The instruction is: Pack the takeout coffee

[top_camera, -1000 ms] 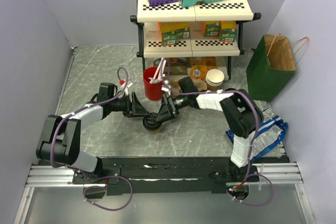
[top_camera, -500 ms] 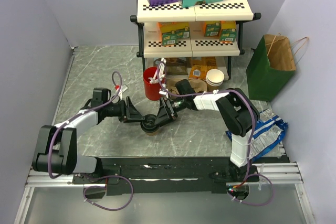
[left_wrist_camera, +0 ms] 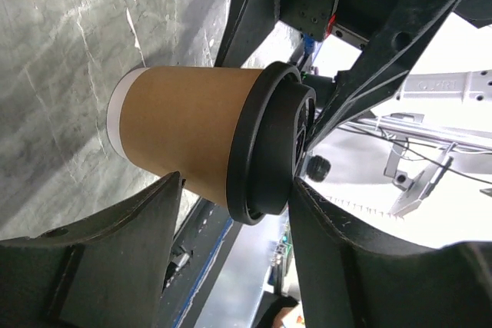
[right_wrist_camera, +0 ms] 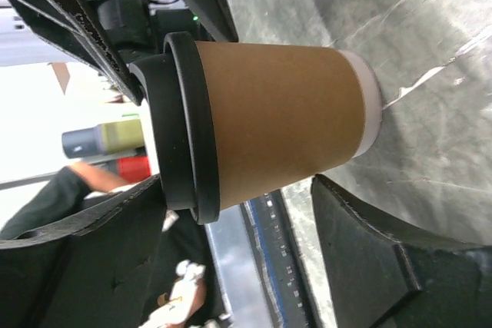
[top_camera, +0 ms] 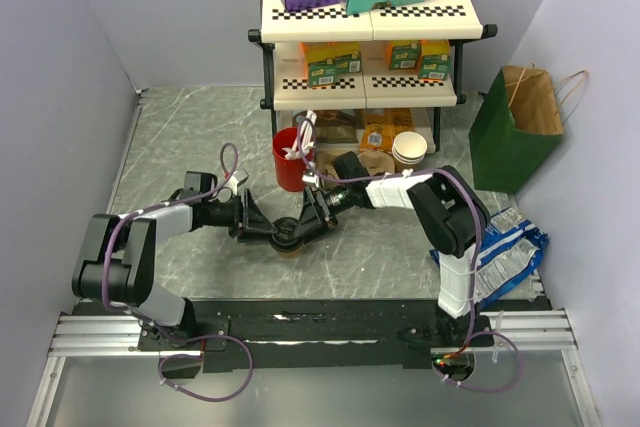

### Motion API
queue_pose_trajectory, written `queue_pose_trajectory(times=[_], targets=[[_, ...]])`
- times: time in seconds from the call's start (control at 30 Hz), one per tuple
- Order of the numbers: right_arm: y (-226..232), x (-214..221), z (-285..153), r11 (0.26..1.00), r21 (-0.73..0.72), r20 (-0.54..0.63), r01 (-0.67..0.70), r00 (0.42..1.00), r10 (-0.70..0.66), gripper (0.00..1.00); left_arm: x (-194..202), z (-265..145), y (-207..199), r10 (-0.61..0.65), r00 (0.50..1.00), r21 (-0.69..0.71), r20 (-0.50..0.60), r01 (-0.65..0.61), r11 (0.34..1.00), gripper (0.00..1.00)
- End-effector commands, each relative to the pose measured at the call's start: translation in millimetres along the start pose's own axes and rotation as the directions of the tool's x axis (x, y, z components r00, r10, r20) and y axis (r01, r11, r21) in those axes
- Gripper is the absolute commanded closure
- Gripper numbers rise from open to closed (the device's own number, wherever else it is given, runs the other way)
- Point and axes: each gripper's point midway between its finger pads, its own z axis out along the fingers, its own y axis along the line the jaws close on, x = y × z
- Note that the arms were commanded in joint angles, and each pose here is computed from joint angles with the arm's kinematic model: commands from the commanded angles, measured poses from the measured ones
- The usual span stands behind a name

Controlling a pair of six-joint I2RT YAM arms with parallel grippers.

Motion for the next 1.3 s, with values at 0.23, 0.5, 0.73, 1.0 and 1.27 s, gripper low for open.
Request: queue_pose_trajectory(times=[0.23,0.5,0.73,1.0,1.27], targets=[[-53,5,2,0.981,0.171,-0.017,-0.089,0.995,0.094,0.28,-8,4,73,-0.074,0.997,-0.299,0.038,0.082,0.951,0.45],[28,-28,-21,0.971,0.074,0.05,0.227,0.972,-0.231,0.16,-34,2,10,0.1,0.994,-0.087,0.046,-0.095,0.992,0.37],[46,-40,-34,0.939,0.077,0.05,0.336,0.939,-0.34,0.09,-54,-14,-37,0.274,0.954,-0.055,0.119,-0.27,0.961,0.01],[48,-46,-53,0.887,0.197,0.028,0.417,0.902,-0.43,0.07,-54,-27,-58,0.383,0.912,-0.089,0.149,-0.373,0.923,0.01],[27,-51,-91,0.838,0.338,0.037,0.428,0.884,-0.467,0.08,-85,-49,-74,0.622,0.766,-0.256,0.159,-0.577,0.776,0.01]])
